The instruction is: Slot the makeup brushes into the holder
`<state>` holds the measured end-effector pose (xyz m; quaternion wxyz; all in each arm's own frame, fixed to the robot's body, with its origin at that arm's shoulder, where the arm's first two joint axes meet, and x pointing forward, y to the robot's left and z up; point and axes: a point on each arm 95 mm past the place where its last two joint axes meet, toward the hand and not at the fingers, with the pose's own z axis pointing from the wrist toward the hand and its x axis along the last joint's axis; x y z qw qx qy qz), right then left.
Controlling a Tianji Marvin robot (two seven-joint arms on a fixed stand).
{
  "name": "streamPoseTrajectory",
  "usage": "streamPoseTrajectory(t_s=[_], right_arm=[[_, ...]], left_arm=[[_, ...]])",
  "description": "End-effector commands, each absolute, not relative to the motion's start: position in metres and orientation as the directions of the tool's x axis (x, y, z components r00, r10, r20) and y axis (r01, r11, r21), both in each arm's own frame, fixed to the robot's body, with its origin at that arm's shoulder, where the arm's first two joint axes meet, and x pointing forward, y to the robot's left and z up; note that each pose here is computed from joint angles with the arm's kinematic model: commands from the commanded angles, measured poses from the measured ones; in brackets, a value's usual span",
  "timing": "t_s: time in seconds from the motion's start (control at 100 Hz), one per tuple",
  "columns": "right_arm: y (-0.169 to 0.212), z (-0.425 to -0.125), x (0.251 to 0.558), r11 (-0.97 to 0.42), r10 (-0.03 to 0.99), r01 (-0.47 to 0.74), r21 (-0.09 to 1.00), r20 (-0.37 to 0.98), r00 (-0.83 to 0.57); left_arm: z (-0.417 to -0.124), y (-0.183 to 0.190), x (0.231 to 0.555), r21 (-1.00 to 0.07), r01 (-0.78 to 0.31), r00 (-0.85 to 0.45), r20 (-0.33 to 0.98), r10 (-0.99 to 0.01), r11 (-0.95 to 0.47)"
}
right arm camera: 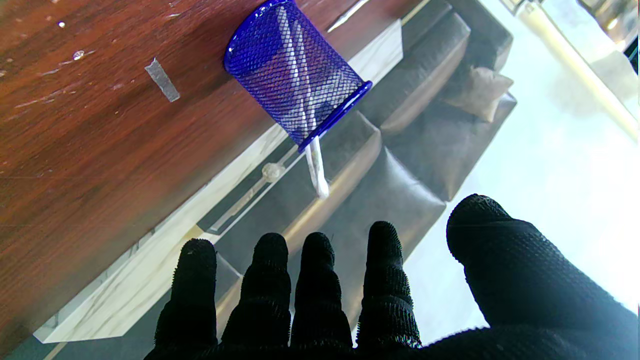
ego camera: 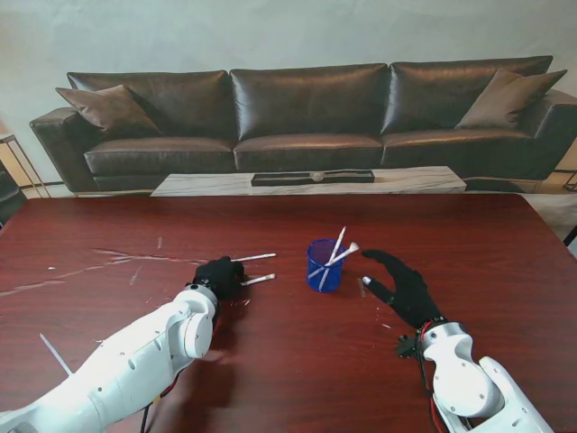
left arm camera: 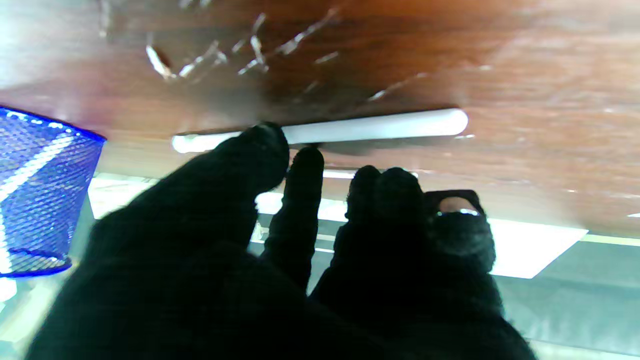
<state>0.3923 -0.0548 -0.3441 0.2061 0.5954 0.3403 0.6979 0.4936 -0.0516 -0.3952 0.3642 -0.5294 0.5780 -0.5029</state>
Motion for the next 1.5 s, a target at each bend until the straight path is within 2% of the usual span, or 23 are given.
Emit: streamPoseTrajectory(t_s=[0.0,1.49], right_arm=[[-0.053,-0.346,0.390,-0.683,0.691,0.123,0.720,0.692,-0.208],[-0.052,-0.347,0.390,-0.684,0.690,0.128,0.718,0.694,-0.208]], left_arm=[[-0.392,-0.057,0.495,-0.968,-0.238,-0.190,0.120,-0.975,-0.073],[-0.407,-0.062,0.502,-0.975,-0.222,-0.260,0.050,-0.964,0.009]])
